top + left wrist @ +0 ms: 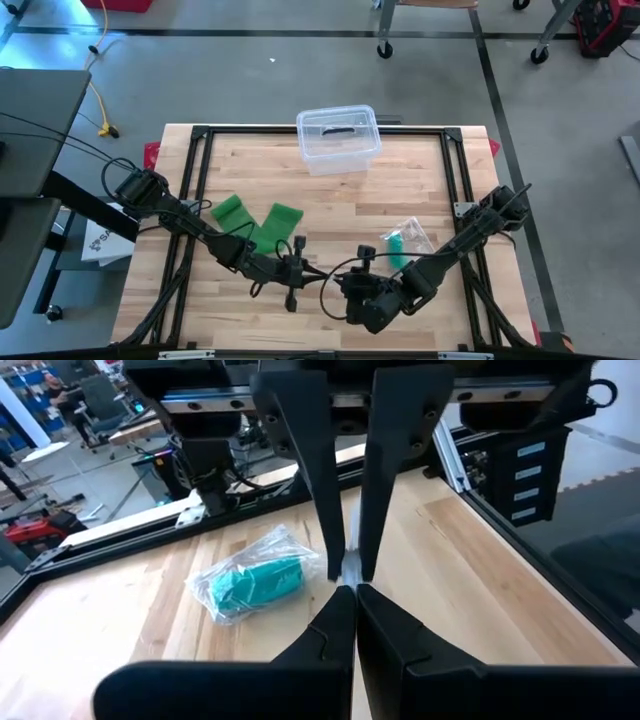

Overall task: Roll bandage
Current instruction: Open the transparent zip bag

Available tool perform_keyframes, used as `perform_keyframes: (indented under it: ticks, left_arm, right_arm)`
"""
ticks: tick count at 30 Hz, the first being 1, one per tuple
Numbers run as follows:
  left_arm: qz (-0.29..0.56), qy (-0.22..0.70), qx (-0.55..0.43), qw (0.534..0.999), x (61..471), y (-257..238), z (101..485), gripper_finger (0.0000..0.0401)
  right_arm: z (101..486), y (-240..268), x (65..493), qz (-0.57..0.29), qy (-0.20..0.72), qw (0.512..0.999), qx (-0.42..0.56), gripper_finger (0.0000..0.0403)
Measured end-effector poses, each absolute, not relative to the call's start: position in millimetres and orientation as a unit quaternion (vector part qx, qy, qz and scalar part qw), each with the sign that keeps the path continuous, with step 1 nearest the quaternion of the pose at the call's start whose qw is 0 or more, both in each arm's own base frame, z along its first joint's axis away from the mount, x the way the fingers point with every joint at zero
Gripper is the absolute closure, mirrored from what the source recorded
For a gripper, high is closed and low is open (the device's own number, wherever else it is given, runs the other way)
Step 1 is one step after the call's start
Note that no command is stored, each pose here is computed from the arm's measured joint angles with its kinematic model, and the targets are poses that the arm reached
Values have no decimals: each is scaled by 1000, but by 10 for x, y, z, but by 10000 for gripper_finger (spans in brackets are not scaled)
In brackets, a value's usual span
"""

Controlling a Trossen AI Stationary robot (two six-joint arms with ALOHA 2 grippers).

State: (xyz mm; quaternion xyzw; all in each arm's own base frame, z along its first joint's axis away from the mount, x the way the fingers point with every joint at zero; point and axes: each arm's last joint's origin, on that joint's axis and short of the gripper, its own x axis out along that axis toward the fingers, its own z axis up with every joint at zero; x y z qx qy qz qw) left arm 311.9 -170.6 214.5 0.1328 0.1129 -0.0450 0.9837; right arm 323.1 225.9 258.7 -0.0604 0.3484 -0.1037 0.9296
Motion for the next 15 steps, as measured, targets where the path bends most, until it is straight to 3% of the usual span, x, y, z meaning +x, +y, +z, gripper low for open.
perform_keyframes:
  ticks: [15]
  left_arm:
    - [-47,118,133,983,3115,-1708,2134,401]
  right_arm:
    - [2478,2505,2779,-115,434,893,4,392]
